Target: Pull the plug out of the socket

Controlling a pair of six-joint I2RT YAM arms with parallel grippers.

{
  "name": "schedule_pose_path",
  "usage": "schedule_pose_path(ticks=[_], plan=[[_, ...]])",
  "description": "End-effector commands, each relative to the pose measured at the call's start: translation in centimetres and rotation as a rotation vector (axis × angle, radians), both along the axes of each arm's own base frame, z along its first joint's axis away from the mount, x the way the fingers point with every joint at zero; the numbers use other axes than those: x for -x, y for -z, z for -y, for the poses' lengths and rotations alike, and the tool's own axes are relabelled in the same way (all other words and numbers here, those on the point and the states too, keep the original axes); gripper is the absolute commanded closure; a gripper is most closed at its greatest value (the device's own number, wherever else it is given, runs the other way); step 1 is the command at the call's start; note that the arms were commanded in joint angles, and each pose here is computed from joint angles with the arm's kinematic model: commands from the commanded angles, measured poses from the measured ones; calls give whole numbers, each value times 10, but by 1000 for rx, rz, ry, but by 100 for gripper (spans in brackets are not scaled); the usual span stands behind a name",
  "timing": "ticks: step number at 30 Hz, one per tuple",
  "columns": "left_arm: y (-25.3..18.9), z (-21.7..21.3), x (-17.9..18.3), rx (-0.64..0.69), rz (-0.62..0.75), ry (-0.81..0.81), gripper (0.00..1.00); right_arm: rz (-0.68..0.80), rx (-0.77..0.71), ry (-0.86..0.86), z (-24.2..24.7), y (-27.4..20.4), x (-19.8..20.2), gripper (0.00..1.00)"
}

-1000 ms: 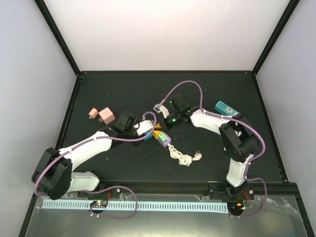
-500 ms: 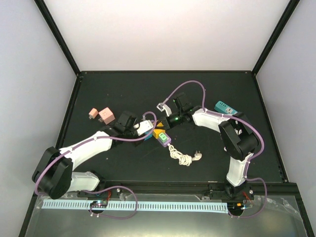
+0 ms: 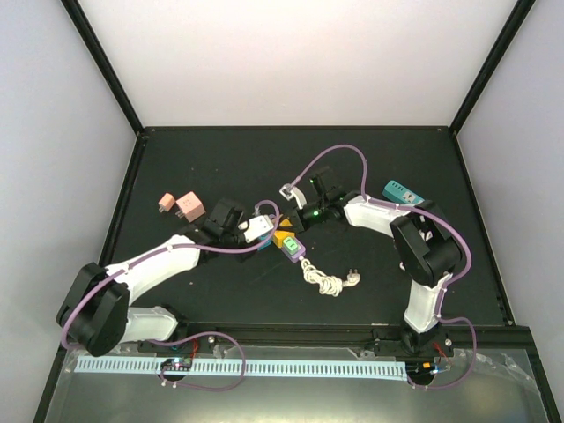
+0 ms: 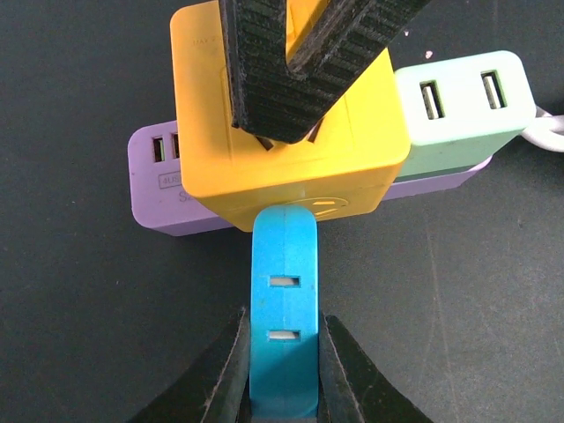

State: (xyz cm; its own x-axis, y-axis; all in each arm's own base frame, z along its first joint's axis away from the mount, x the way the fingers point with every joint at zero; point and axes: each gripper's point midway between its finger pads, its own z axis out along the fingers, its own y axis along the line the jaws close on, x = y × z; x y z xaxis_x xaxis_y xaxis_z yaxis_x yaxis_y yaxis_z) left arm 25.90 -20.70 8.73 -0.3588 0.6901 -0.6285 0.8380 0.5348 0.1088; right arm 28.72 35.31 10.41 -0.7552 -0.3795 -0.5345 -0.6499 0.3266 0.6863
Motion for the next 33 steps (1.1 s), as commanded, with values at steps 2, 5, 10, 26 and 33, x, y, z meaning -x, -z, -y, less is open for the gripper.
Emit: schedule_pose_path(ticks=[2, 5, 10, 26, 33], plan=[[13, -10, 22, -62, -48, 43, 98, -51, 173, 52, 25, 56, 6, 99], [14, -13, 26, -66, -50, 45, 99, -50, 197, 63, 30, 64, 4, 99], [13, -17, 28, -73, -31, 51, 99, -60, 228, 89, 41, 74, -2, 99], [13, -12, 23, -63, -35, 49, 98, 125, 148, 68, 35, 13, -10, 79], [11, -11, 23, -55, -34, 45, 98, 277, 197, 88, 29, -24, -8, 2]])
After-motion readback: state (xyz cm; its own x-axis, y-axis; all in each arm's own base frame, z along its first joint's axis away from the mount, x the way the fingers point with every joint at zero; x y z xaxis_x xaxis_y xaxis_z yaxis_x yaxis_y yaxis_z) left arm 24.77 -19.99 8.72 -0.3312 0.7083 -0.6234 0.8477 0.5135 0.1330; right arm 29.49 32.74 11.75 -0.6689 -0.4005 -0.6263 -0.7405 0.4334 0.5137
